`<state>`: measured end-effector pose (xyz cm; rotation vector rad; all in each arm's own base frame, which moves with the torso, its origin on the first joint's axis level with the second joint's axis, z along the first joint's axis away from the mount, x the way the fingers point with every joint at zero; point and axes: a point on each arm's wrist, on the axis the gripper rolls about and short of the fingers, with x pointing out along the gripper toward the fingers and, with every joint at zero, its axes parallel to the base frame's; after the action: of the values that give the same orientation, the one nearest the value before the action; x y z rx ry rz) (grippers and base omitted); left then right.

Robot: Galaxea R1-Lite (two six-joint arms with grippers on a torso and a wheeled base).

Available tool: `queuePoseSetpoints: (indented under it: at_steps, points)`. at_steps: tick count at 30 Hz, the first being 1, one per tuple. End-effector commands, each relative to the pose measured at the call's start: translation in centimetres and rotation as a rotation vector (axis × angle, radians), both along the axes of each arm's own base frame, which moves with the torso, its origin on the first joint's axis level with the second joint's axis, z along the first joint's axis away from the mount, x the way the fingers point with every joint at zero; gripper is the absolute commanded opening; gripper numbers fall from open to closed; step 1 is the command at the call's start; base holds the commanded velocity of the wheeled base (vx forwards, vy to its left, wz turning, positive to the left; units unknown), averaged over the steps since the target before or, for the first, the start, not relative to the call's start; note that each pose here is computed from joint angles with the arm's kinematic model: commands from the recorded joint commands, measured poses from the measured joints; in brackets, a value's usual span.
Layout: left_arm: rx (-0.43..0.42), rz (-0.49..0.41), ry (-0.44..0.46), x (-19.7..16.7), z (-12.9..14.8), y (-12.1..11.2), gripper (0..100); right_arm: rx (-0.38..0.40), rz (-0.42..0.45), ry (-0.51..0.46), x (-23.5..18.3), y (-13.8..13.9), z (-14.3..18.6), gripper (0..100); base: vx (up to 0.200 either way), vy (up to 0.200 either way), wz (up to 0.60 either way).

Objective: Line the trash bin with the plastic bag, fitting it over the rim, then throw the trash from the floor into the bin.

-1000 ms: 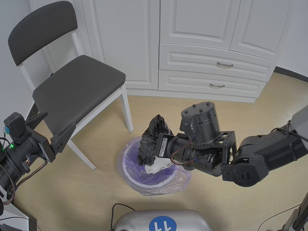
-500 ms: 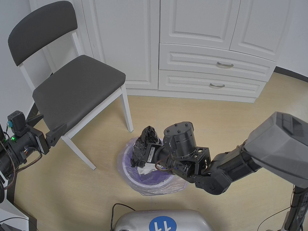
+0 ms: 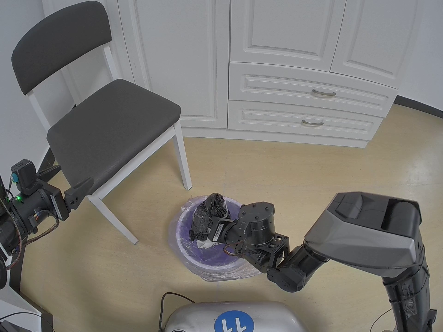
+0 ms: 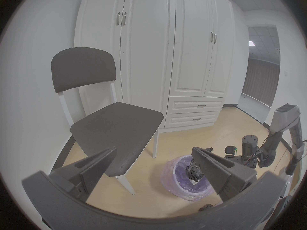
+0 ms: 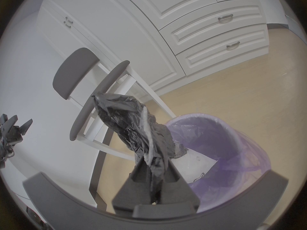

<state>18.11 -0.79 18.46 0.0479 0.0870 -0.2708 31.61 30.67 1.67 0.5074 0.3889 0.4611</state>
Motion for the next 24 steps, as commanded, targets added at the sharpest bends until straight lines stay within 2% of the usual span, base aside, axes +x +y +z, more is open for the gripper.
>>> queuePoseSetpoints:
  at_steps: [1, 10, 24]
  points:
    - [0.0, 0.001, 0.001, 0.1, 0.0, 0.0, 100, -0.019, 0.014, 0.027, 0.6, -0.7, -4.7, 0, 0.0, 0.0, 0.0]
    - [0.0, 0.001, 0.003, 0.1, -0.1, 0.0, 100, -0.097, 0.031, 0.07, 0.3, -1.0, -5.8, 0, 0.0, 0.0, 0.0]
    - [0.003, -0.005, 0.01, 0.1, -0.2, -0.1, 100, -0.087, -0.017, 0.014, 3.5, -0.6, -7.6, 0, 0.0, 0.0, 0.0]
